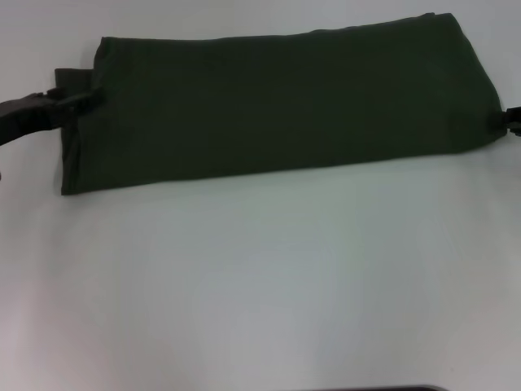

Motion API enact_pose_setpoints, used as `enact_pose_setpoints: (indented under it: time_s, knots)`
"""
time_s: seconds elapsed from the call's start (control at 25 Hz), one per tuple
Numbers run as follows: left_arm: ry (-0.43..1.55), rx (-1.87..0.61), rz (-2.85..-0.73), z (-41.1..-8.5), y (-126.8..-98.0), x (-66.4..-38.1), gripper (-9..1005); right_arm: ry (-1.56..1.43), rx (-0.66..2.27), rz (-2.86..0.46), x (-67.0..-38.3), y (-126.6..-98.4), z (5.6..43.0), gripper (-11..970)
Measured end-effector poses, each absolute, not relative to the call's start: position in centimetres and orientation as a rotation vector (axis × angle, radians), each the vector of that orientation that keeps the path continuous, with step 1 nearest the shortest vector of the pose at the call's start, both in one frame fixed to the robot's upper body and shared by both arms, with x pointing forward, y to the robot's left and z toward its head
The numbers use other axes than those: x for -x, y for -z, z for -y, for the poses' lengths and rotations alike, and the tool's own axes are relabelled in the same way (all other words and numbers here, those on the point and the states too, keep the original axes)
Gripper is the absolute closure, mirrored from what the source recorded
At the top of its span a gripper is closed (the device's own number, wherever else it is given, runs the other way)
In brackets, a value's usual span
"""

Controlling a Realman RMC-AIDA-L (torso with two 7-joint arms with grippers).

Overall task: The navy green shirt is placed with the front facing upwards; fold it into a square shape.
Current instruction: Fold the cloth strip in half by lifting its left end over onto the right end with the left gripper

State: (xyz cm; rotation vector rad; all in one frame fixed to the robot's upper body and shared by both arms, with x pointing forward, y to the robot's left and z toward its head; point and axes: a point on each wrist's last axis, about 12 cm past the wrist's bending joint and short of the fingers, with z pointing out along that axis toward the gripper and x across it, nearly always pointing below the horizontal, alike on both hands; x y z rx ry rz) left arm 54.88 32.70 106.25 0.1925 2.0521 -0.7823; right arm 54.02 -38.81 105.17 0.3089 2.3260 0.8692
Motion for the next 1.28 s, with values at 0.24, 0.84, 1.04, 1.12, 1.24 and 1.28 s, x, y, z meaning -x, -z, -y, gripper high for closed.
enact_pose_setpoints:
  time_s: [0.24, 0.84, 1.04, 1.12, 1.24, 1.28]
  knots:
    - [0.885, -0.225, -2.164, -34.8, -107.1, -53.7, 140, -0.867, -0.316, -2.322, -53.9, -105.2, 39.0, 948]
    - [0.876, -0.247, -2.416, -35.9, -106.2, -52.7, 156, -0.85, -0.319, -2.315, -53.9, -105.5, 39.6, 947]
    - [0.903, -0.282, -2.422, -35.3, -106.3, -52.9, 162, -0.852, -0.318, -2.311, -54.0, -105.6, 39.7, 947]
    - [0.907, -0.294, -2.423, -35.2, -106.3, -53.0, 164, -0.852, -0.318, -2.311, -54.0, -105.6, 39.7, 948]
    - [0.909, -0.313, -2.42, -34.8, -106.4, -53.3, 168, -0.852, -0.318, -2.31, -54.0, -105.6, 39.7, 948]
    - [0.909, -0.318, -2.419, -34.7, -106.5, -53.4, 169, -0.852, -0.317, -2.31, -54.0, -105.6, 39.7, 948]
